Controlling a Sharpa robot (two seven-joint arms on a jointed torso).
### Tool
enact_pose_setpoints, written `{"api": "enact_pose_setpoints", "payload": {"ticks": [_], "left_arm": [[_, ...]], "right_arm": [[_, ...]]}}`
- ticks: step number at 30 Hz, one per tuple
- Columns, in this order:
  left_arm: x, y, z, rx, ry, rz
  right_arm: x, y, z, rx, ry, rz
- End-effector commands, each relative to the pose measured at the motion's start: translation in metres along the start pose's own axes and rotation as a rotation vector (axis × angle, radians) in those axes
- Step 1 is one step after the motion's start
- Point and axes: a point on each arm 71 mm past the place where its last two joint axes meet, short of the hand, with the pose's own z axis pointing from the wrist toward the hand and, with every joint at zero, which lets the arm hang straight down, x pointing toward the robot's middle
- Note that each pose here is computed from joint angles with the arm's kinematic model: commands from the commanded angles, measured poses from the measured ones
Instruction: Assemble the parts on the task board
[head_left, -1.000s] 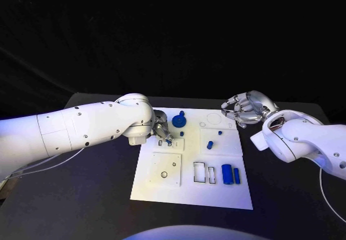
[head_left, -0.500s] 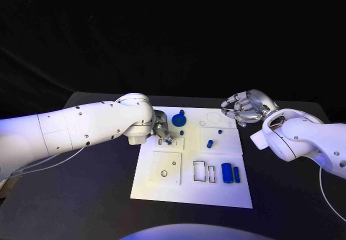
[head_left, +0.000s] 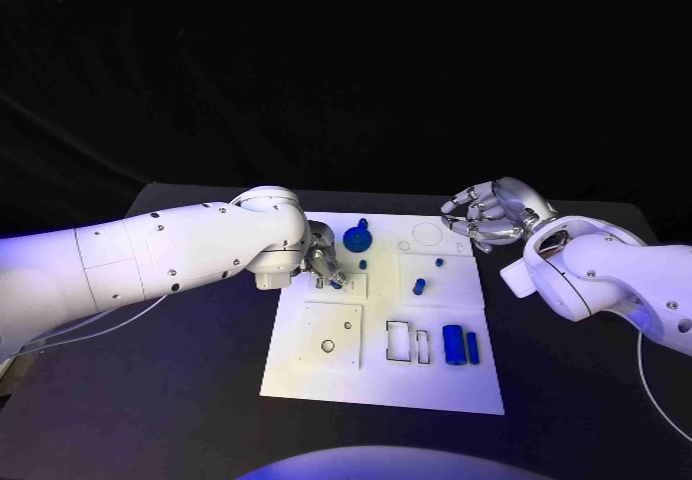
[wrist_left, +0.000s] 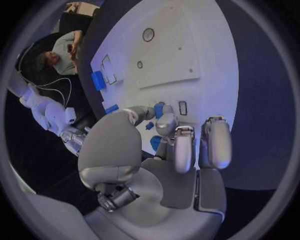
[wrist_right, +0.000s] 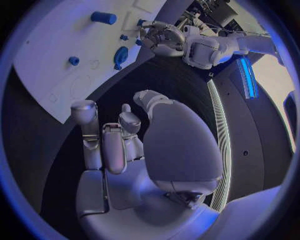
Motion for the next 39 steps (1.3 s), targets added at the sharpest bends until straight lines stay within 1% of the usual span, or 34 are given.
{"api": "enact_pose_setpoints", "payload": {"ticks": [1,14,23,39], "left_arm": [[0.0022,-0.0019,0.0001,0.004,0.016,0.028],[0.002,-0.0031,0.0008,0.004,0.011,0.027],[0.0029,-0.0051,0.0012,0.005,0.02,0.035],[0.0021,-0.0071,0.003,0.005,0.02,0.03]], "right_arm": [[0.0017,0.0008,-0.0003,-0.01,0.016,-0.01],[0.0016,0.0008,-0.0004,-0.01,0.016,-0.01],[0.001,0.0003,-0.0005,-0.009,0.013,-0.01],[0.0012,0.0001,-0.0002,-0.008,0.014,-0.009]]}}
